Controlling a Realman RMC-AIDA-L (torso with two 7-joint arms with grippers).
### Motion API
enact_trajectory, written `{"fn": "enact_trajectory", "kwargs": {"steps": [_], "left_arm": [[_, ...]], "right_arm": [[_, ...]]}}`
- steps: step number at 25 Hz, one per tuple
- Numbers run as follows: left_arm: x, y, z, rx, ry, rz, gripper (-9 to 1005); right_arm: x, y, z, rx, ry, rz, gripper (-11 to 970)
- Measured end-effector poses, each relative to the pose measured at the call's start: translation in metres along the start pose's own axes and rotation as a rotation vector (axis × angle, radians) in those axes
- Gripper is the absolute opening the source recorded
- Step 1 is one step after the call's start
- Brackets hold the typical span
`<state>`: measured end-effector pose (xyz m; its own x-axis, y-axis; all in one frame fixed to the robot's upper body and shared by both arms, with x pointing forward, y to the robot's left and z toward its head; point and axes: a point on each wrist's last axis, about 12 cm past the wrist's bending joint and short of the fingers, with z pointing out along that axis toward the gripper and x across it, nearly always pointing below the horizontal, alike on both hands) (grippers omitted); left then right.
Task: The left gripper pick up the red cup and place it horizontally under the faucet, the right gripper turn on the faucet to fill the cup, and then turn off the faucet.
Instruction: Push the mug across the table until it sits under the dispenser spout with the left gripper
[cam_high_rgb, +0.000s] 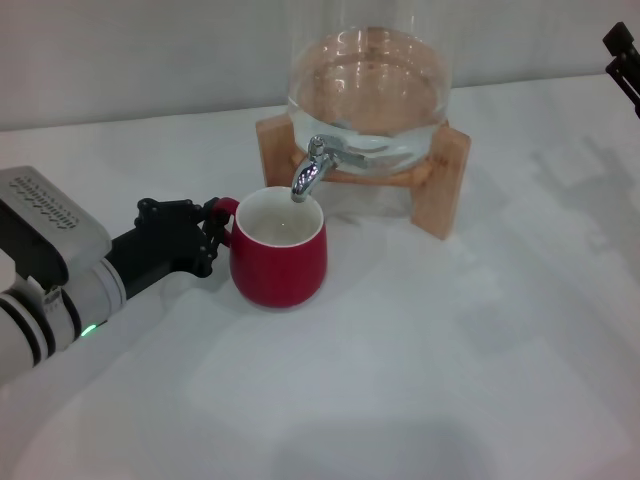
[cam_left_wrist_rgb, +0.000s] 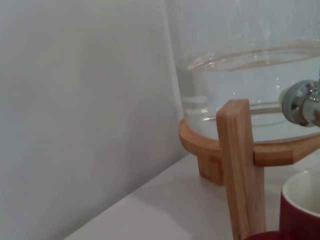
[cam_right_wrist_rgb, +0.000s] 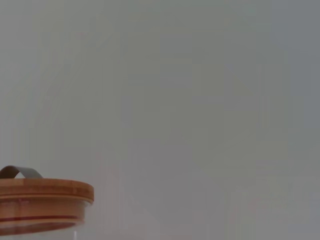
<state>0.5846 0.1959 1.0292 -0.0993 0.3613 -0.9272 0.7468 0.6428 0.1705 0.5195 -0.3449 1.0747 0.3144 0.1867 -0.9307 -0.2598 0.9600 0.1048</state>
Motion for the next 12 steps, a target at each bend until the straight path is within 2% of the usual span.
{"fn": "enact_trajectory", "kwargs": {"steps": [12], "left_arm": [[0.0004,-0.0019,0.0043,0.012,0.035,0.015,78]], "right_arm": [[-0.0003,0.0000,-0.0006,0.000,-0.002,0.000,868]]}}
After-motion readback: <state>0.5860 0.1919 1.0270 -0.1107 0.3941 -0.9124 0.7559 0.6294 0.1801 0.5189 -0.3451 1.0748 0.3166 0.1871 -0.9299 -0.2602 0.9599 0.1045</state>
